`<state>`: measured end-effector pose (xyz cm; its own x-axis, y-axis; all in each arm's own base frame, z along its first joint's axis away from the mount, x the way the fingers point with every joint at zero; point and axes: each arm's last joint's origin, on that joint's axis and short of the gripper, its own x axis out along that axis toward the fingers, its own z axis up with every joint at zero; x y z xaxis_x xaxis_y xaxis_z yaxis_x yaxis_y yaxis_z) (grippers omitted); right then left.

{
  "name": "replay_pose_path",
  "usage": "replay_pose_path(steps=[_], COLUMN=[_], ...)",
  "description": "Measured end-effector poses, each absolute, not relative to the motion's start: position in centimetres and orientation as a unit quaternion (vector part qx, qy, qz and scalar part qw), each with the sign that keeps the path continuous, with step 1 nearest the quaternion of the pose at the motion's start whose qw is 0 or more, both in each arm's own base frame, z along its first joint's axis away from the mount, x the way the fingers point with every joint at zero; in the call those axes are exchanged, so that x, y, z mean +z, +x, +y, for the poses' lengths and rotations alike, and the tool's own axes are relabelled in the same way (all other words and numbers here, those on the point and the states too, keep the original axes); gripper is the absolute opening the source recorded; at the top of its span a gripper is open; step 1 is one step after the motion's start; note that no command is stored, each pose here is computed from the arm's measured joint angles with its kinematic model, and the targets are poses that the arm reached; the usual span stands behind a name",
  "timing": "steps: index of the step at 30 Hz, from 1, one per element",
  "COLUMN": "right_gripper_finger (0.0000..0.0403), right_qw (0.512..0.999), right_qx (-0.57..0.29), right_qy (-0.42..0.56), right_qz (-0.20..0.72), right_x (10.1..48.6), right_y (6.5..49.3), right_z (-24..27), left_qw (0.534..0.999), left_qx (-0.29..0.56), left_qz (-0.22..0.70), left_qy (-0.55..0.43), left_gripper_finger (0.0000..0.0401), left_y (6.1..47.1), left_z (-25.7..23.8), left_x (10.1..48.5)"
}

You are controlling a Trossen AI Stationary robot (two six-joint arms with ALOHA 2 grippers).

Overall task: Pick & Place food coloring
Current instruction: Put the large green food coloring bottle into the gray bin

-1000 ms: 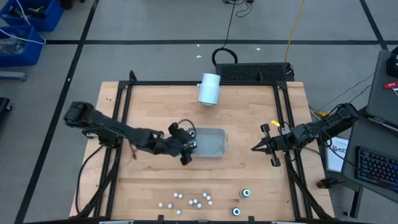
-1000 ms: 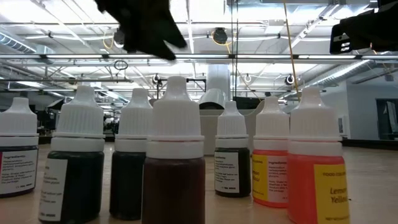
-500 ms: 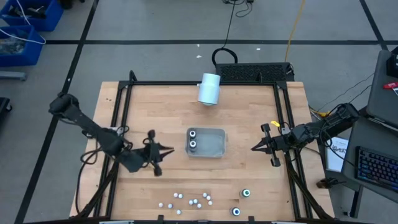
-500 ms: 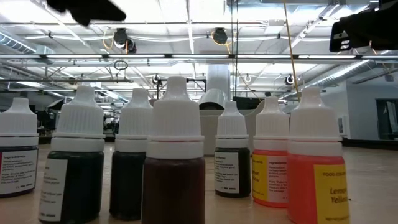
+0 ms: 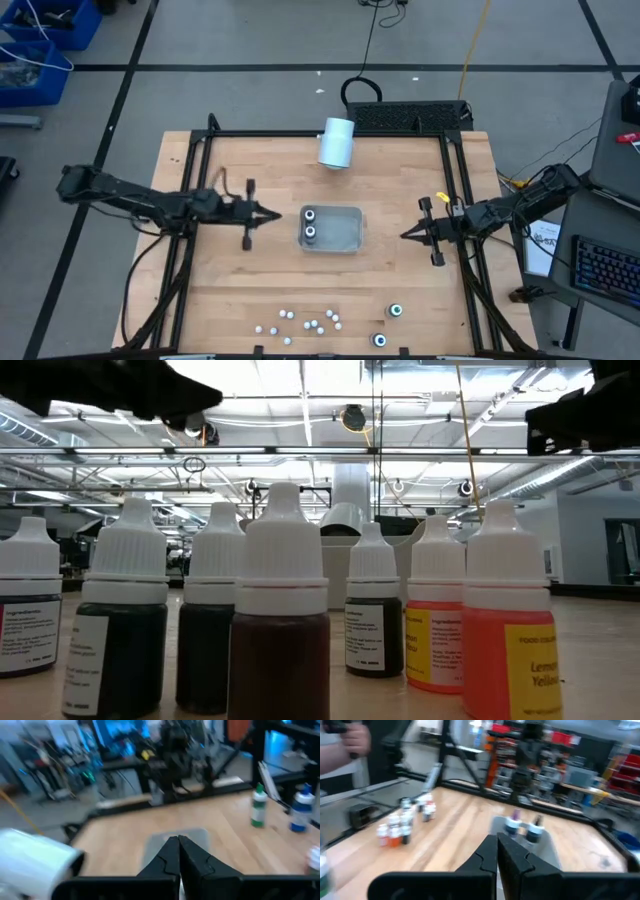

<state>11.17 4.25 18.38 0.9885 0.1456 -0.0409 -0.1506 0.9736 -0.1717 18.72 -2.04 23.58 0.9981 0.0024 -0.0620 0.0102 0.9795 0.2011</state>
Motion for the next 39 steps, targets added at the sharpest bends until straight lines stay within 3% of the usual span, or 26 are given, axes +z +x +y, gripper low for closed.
replay_pose_path(steps=[8, 21, 28, 32, 35, 39], right_gripper_finger=[0.0, 0.0, 0.0, 0.0, 0.0, 0.0], right_qw=[0.994, 0.992, 0.992, 0.989, 0.983, 0.972], right_qx=[0.061, 0.06, -0.041, -0.068, -0.092, -0.057], right_qy=[-0.092, -0.113, -0.115, -0.118, -0.132, -0.163], right_qz=[0.019, 0.016, 0.027, 0.051, 0.092, 0.157], right_x=[18.3, 18.3, 18.4, 20.6, 23.0, 26.8], right_y=[11.2, 11.6, 11.6, 12.1, 13.2, 15.9], right_z=[4.2, 4.4, 3.8, 3.9, 4.7, 7.7], left_qw=[0.994, 1.0, 0.99, 0.982, 0.985, 0.99], left_qx=[0.003, 0.006, 0.14, 0.184, 0.167, 0.135], left_qz=[-0.009, 0.027, 0.023, 0.019, 0.019, 0.019], left_qy=[0.113, 0.012, 0.001, -0.029, -0.031, -0.04], left_gripper_finger=[0.0002, 0.0002, 0.0008, 0.002, 0.0021, 0.0012], left_y=[15.1, 14.5, 14.1, 14.0, 14.0, 14.1], left_z=[0.4, 2.2, 2.9, 3.1, 3.0, 2.8], left_x=[23.5, 18.2, 17.2, 17.1, 17.1, 17.2])
